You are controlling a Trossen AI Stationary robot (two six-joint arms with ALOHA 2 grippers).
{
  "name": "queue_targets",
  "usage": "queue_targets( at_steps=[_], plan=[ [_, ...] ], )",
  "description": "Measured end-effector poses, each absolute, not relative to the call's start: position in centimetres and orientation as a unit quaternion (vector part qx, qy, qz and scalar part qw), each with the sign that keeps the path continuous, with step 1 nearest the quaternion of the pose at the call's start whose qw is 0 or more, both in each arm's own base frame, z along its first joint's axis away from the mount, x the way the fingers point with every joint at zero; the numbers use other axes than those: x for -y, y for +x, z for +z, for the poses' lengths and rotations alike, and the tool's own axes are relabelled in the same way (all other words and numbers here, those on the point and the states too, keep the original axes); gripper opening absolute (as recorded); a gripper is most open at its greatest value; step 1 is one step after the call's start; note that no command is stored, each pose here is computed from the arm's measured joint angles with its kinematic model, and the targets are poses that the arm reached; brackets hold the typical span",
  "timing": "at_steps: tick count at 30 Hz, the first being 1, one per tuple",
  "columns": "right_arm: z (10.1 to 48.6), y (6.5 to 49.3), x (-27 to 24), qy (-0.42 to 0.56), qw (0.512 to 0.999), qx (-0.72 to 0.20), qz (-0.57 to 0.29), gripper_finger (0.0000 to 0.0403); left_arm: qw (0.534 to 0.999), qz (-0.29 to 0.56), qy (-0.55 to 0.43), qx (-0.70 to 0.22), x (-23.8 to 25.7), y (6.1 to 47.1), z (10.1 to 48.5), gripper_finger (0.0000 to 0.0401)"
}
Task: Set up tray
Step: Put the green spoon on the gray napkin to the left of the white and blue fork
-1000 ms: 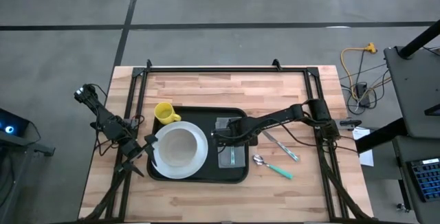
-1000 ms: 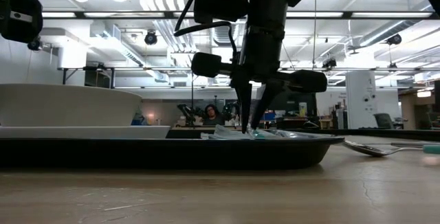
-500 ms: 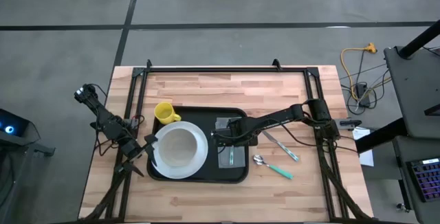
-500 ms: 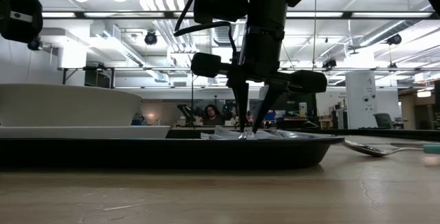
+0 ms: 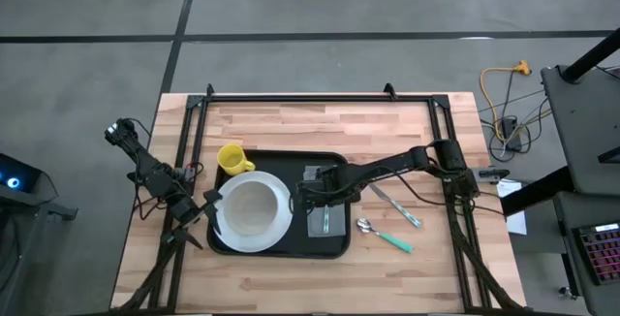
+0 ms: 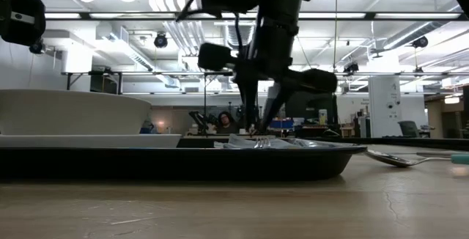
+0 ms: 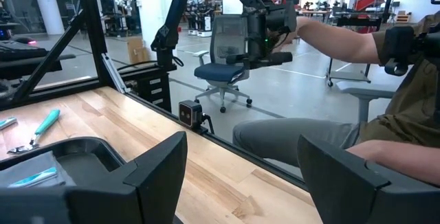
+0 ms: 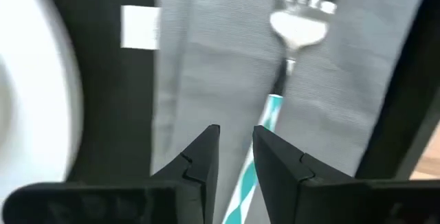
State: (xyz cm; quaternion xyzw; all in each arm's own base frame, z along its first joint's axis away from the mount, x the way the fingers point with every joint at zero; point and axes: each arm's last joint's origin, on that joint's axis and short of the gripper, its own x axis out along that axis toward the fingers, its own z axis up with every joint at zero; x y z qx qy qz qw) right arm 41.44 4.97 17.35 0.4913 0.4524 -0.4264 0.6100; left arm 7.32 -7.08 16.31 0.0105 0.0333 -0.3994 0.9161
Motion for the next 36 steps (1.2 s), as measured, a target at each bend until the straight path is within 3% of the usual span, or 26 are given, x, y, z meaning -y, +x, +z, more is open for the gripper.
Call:
queue_targets(
  at_steps=[15,21,27,36],
  plan=[
    [22.0,43.7,-5.2,0.415,0.721,-0.464,-0.306,0.0074,0.916,-0.399,0.01,-0.033,7.1,7.3,16.3,0.0255],
    [22.5,43.2,-5.6,0.39,0.716,-0.507,-0.279,0.0082,0.916,-0.399,0.011,-0.033,7.1,7.3,16.3,0.0255],
    [22.6,40.5,-6.0,0.337,0.662,-0.579,-0.336,0.0076,0.916,-0.399,0.011,-0.033,7.1,7.3,16.3,0.0255],
    [22.7,38.4,-6.2,0.243,0.696,-0.593,-0.324,0.007,0.916,-0.399,0.011,-0.033,7.1,7.3,16.3,0.0255]
  ],
)
